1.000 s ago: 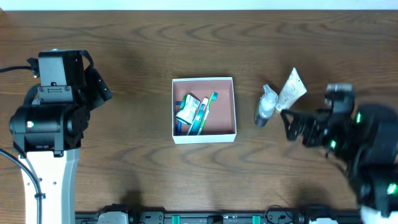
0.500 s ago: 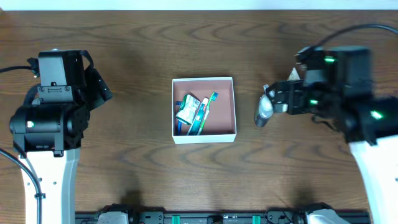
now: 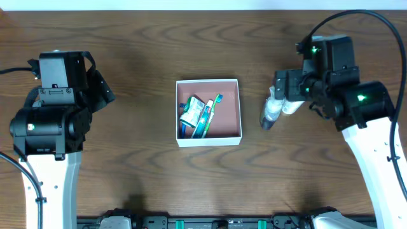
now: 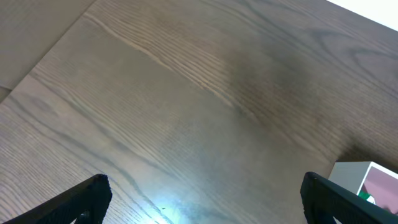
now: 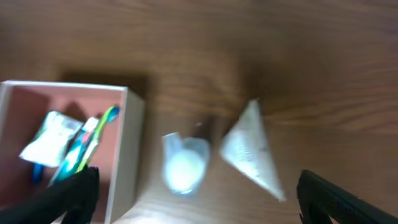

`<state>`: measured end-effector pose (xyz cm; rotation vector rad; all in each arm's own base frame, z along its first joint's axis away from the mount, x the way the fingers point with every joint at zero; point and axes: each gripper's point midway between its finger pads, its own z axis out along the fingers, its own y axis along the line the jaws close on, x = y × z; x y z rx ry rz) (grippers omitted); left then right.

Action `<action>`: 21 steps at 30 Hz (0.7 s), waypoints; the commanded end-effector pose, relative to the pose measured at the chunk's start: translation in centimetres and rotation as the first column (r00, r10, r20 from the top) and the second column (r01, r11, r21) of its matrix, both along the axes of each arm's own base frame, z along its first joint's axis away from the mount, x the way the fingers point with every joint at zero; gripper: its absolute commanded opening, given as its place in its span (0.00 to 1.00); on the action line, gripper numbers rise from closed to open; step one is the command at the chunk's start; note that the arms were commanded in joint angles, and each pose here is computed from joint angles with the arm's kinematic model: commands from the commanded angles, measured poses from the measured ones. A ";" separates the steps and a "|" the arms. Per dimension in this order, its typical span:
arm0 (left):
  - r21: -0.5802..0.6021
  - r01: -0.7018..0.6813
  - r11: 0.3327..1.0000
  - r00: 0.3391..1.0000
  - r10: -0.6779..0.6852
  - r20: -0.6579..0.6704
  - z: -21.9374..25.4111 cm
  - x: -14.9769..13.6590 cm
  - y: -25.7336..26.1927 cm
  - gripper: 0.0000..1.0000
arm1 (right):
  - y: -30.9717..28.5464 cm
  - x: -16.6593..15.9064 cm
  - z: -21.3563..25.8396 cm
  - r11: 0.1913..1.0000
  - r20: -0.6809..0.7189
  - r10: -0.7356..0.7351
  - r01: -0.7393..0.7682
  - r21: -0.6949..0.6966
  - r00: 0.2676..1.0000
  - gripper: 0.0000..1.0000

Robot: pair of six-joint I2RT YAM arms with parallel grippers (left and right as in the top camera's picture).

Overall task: Pack container
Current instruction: 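Reach right gripper to the white tube and grasp it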

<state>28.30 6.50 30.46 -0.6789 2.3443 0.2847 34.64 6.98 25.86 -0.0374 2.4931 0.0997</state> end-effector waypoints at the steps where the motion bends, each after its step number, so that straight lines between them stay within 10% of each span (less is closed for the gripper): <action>1: 0.012 -0.013 1.000 1.000 0.013 0.000 0.2 0.0 0.4 0.98 | -2.6 1.3 -0.7 0.996 -0.012 -0.063 0.062 -0.067 0.998 0.99; 17: 0.012 -0.013 1.000 1.000 0.013 0.000 0.2 0.0 0.4 0.98 | -2.9 1.5 -7.6 0.997 -0.273 -0.076 0.077 -0.009 0.959 0.36; 21: 0.012 -0.013 1.000 1.000 0.013 0.000 0.2 0.0 0.4 0.98 | -4.4 1.3 -7.7 0.981 -0.272 -0.195 0.185 -0.060 0.942 0.01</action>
